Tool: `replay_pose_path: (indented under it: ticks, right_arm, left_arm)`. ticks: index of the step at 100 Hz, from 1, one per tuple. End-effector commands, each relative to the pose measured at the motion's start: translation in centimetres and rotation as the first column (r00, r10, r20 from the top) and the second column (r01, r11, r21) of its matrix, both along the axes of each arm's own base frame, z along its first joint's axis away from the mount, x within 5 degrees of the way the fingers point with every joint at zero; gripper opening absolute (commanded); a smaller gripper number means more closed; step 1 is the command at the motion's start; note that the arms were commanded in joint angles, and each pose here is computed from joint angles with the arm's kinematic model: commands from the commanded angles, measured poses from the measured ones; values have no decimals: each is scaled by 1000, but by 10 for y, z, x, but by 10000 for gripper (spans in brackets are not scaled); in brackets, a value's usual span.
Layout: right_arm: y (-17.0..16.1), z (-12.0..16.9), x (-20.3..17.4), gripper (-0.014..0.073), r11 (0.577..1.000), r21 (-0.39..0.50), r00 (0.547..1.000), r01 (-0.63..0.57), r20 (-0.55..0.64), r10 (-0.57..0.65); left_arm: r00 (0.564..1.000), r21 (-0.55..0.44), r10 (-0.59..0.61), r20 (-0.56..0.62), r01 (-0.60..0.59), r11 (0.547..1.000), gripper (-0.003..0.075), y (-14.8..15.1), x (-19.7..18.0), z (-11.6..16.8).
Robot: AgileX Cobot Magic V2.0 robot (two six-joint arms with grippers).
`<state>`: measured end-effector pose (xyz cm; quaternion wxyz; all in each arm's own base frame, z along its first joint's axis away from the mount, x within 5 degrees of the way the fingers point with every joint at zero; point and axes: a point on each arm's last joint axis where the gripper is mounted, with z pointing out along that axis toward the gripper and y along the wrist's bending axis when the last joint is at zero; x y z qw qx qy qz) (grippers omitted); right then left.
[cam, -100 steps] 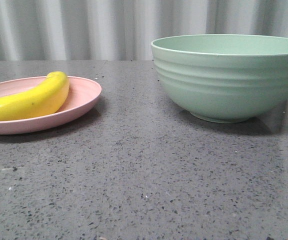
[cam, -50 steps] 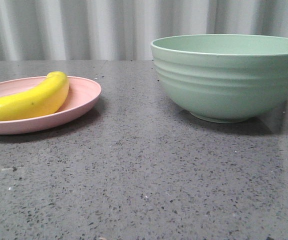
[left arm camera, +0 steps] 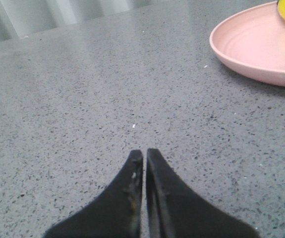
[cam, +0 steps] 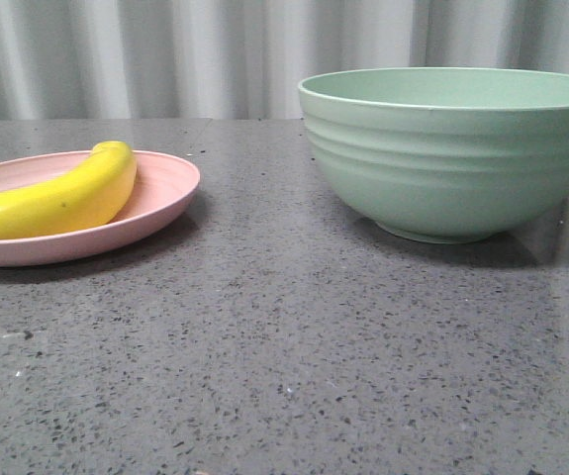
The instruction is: Transfer banana from pink plate to green bowl
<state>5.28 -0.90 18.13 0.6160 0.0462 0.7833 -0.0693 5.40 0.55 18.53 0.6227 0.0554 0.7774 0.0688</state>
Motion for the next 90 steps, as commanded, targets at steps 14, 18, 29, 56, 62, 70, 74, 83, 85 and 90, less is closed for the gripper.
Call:
replay_pose_path:
  ticks: [14,18,29,56,62,70,74,83,85,90]
  right_arm:
    - [-1,9,1,-65,999,-34,986,7,168,-1]
    - [-1,11,1,-65,999,-37,983,7,185,0]
    - [-1,13,2,-65,999,-37,979,8,206,-1]
    - [0,13,2,-65,1000,-10,978,7,211,-5]
    - [0,13,2,-65,1000,-6,977,7,211,-5]
    - [0,13,2,-65,1000,-6,977,7,215,-5]
    - [0,14,2,-65,1000,-7,976,7,219,-5]
    - [0,15,2,-65,1000,-10,972,8,237,-5]
    - [0,16,2,-65,1000,-11,971,8,238,-5]
    - [0,16,2,-65,1000,-12,970,8,244,-5]
  left_arm:
    - [989,-16,-35,144,38,999,-20,-4,0,10]
    - [985,-40,-41,169,49,998,-20,-5,0,12]
    - [975,-54,-52,217,65,996,-20,-6,0,16]
    - [959,-51,-66,274,83,995,-20,-7,0,22]
    - [958,-50,-67,280,85,995,-20,-7,0,22]
    - [956,-50,-68,284,86,995,-20,-7,0,23]
    - [955,-50,-69,288,87,995,-20,-8,0,23]
    - [953,-50,-71,294,89,995,-20,-8,0,24]
    - [953,-50,-71,294,89,995,-20,-8,0,24]
    - [953,-50,-71,294,89,995,-20,-8,0,24]
